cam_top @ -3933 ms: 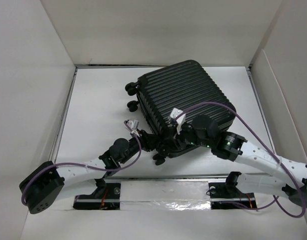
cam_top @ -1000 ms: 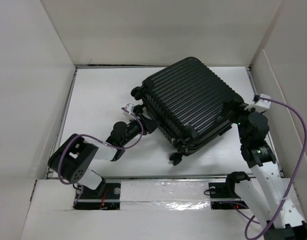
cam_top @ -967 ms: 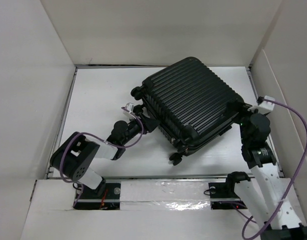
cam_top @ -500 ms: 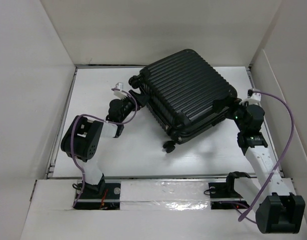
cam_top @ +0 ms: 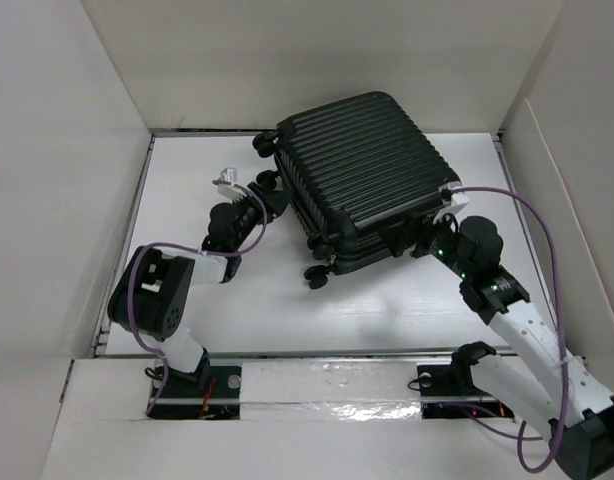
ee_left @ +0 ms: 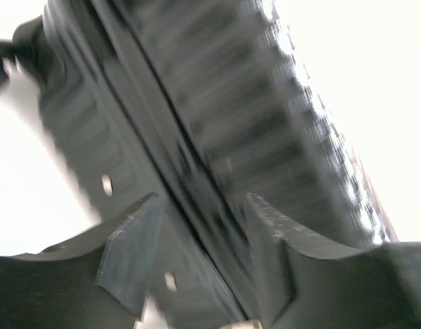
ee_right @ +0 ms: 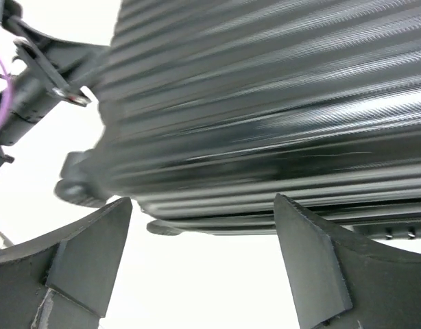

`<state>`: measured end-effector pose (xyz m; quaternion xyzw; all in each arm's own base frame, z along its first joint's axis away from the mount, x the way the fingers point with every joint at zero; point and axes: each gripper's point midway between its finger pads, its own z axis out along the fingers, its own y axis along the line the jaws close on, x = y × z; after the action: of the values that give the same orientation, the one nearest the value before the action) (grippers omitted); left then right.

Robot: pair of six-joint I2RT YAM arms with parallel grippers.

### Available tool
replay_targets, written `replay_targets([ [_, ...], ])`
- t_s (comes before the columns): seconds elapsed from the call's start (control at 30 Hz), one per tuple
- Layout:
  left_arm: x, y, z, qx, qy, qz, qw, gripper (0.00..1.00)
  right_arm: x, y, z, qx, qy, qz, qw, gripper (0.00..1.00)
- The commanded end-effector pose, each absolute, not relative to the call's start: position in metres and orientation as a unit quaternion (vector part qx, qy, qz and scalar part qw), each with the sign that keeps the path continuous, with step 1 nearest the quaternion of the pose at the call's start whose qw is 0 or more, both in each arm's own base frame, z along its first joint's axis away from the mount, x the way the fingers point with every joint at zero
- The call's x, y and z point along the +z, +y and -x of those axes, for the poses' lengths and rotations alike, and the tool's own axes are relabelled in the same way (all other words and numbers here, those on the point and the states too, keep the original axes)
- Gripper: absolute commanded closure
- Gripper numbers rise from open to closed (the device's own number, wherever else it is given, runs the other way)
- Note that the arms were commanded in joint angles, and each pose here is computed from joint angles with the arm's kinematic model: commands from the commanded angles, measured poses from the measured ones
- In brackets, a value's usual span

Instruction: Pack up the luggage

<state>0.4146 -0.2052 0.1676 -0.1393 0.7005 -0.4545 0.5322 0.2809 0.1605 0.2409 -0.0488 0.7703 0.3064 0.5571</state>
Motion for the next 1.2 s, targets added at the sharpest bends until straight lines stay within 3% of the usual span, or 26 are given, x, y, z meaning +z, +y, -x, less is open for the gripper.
replay_targets([
  [0.0, 0.196, -0.202, -0.383, -0.490, 0.665, 0.129, 0.549, 0.53, 0.282, 0.154, -0.272, 0.257, 0.745, 0.081, 0.610, 0.13],
  [0.1, 0.186, -0.207, -0.349, -0.495, 0.675, 0.115, 0.534, 0.76, 0.284, 0.171, -0.270, 0.243, 0.753, 0.130, 0.597, 0.24],
  [0.13, 0.193, -0.216, -0.334, -0.505, 0.674, 0.090, 0.531, 0.87, 0.281, 0.187, -0.263, 0.249, 0.755, 0.161, 0.584, 0.41],
  [0.2, 0.170, -0.225, -0.312, -0.492, 0.706, 0.063, 0.506, 0.96, 0.267, 0.201, -0.265, 0.228, 0.770, 0.191, 0.564, 0.70],
  [0.23, 0.177, -0.234, -0.295, -0.501, 0.704, 0.039, 0.503, 1.00, 0.270, 0.205, -0.266, 0.220, 0.770, 0.195, 0.567, 0.93],
  [0.27, 0.155, -0.236, -0.282, -0.486, 0.730, 0.031, 0.478, 1.00, 0.269, 0.213, -0.263, 0.215, 0.768, 0.208, 0.566, 0.97],
  [0.4, 0.138, -0.244, -0.239, -0.480, 0.750, -0.022, 0.455, 1.00, 0.277, 0.237, -0.254, 0.230, 0.746, 0.251, 0.572, 0.98],
  [0.53, 0.145, -0.262, -0.208, -0.509, 0.742, -0.071, 0.430, 1.00, 0.282, 0.259, -0.246, 0.230, 0.733, 0.316, 0.557, 0.85],
  [0.67, 0.161, -0.284, -0.194, -0.551, 0.722, -0.106, 0.406, 1.00, 0.281, 0.266, -0.249, 0.215, 0.733, 0.334, 0.552, 0.81],
  [1.17, 0.209, -0.304, -0.199, -0.639, 0.651, -0.085, 0.400, 0.99, 0.277, 0.296, -0.232, 0.224, 0.707, 0.425, 0.518, 0.77],
])
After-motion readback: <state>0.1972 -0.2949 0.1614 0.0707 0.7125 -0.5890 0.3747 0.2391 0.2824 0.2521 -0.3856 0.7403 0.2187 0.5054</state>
